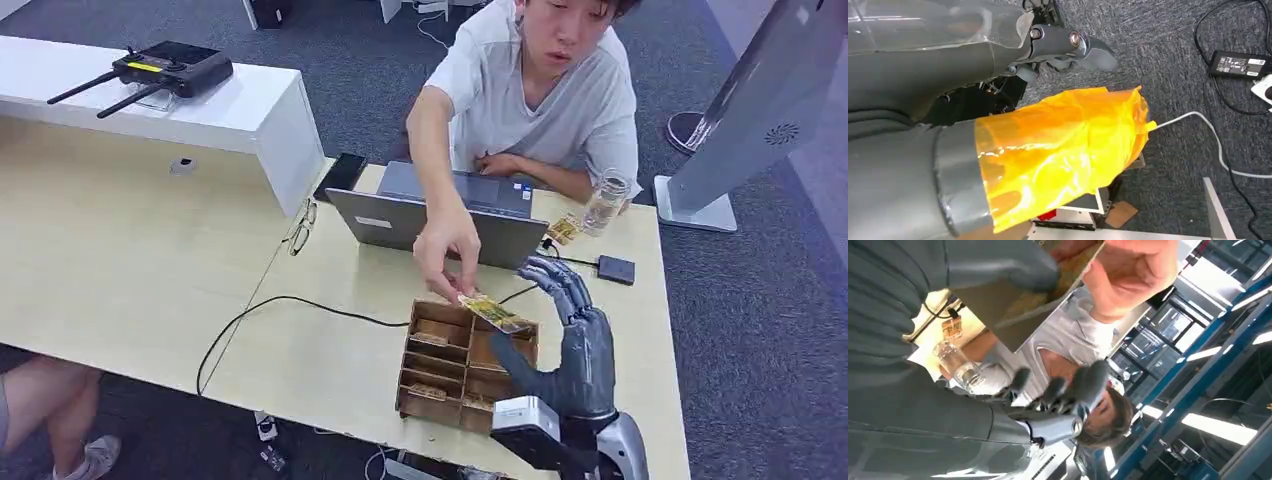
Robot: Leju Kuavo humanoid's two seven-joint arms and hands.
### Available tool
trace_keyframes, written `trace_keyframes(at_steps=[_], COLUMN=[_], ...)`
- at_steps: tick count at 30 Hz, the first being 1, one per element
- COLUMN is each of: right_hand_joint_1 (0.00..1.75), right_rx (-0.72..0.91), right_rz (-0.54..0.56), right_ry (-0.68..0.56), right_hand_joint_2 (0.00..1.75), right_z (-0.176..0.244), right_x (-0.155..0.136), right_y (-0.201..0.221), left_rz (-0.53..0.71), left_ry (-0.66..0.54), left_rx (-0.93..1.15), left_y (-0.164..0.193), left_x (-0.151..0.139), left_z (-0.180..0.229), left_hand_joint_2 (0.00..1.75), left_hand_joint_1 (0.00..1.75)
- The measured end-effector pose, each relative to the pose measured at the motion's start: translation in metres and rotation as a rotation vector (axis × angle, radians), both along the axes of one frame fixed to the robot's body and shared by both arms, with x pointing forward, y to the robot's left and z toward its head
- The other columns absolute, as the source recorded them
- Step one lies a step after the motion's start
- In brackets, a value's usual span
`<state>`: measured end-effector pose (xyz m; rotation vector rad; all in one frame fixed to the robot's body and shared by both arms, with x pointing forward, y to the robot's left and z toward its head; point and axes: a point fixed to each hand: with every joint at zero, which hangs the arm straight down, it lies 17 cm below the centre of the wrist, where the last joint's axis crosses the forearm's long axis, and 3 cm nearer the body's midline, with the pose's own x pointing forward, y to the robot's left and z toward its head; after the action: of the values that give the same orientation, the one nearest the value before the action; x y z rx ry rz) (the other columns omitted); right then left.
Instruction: Pass the card to the sensor for recognition and then transmit it.
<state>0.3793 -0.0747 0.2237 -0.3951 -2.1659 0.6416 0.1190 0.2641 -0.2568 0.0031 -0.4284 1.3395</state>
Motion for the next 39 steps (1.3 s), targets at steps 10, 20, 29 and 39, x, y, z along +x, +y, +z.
trace_keyframes(at_steps=[10, 20, 29, 39], right_hand_joint_1=[1.62, 1.75, 1.75, 1.75], right_rx=[0.01, 0.014, 0.009, 0.02], right_rz=[-0.002, 0.004, 0.009, 0.019], right_ry=[0.003, 0.005, 0.017, 0.041], right_hand_joint_2=[1.75, 1.75, 1.75, 1.75], right_z=[0.003, -0.001, -0.005, -0.01], right_x=[0.0, 0.0, -0.002, -0.003], right_y=[0.004, 0.002, 0.003, 0.004], left_rz=[0.0, 0.0, 0.004, 0.004], left_ry=[0.0, 0.001, 0.001, 0.005], left_rx=[0.0, 0.001, -0.001, 0.002], left_y=[0.0, 0.0, 0.0, 0.0], left_x=[0.0, 0.0, -0.001, -0.002], left_z=[0.0, 0.0, 0.0, 0.0], left_hand_joint_2=[0.0, 0.0, 0.0, 0.0], left_hand_joint_1=[0.0, 0.0, 0.0, 0.0])
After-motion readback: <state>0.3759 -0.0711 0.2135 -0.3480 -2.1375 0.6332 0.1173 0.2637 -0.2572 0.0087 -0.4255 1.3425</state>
